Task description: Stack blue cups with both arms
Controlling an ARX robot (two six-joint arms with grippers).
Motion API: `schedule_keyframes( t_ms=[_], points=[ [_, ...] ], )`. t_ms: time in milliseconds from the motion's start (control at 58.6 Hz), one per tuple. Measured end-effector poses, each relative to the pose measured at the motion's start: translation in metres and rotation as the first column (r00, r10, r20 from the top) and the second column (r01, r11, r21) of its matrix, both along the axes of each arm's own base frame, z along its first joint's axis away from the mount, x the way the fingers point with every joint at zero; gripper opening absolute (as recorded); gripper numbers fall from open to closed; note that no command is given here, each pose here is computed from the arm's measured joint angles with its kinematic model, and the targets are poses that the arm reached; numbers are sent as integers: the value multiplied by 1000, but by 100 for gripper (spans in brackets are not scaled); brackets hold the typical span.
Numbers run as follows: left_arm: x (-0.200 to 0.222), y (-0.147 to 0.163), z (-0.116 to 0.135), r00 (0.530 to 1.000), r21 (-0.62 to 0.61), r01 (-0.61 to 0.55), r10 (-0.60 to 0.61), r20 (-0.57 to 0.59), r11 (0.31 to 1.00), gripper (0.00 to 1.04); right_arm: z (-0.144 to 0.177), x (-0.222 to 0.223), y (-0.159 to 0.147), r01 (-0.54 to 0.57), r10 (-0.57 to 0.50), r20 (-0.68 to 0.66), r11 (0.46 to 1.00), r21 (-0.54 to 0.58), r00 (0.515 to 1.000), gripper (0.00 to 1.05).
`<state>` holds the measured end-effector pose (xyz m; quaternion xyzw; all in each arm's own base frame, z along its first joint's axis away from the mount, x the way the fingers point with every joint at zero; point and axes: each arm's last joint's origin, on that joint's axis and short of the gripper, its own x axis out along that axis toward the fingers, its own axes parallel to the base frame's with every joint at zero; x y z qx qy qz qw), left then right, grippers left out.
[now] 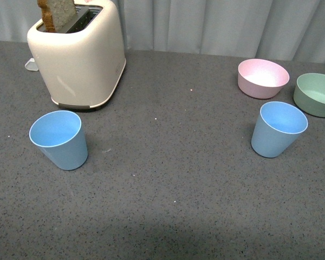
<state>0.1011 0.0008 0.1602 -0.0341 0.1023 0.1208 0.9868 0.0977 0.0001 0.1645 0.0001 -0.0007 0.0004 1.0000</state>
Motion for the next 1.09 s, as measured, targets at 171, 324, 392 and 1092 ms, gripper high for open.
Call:
schedule_keyframes(
  t_ms=[171,324,392,1092],
  points=[
    [20,2,-1,997,-80,0,-6,-73,997,98,0,0,0,-1,1,0,1000,0,1000,95],
    [55,4,6,988,-150,64,-83,-127,987,98,0,0,0,-1,1,0,1000,0,1000,95],
    [78,4,3,969,-183,96,-134,-208,978,98,0,0,0,-1,1,0,1000,0,1000,95],
    [196,-17,-50,731,-324,64,-265,-629,944,98,0,0,0,-1,1,0,1000,0,1000,95]
  ],
)
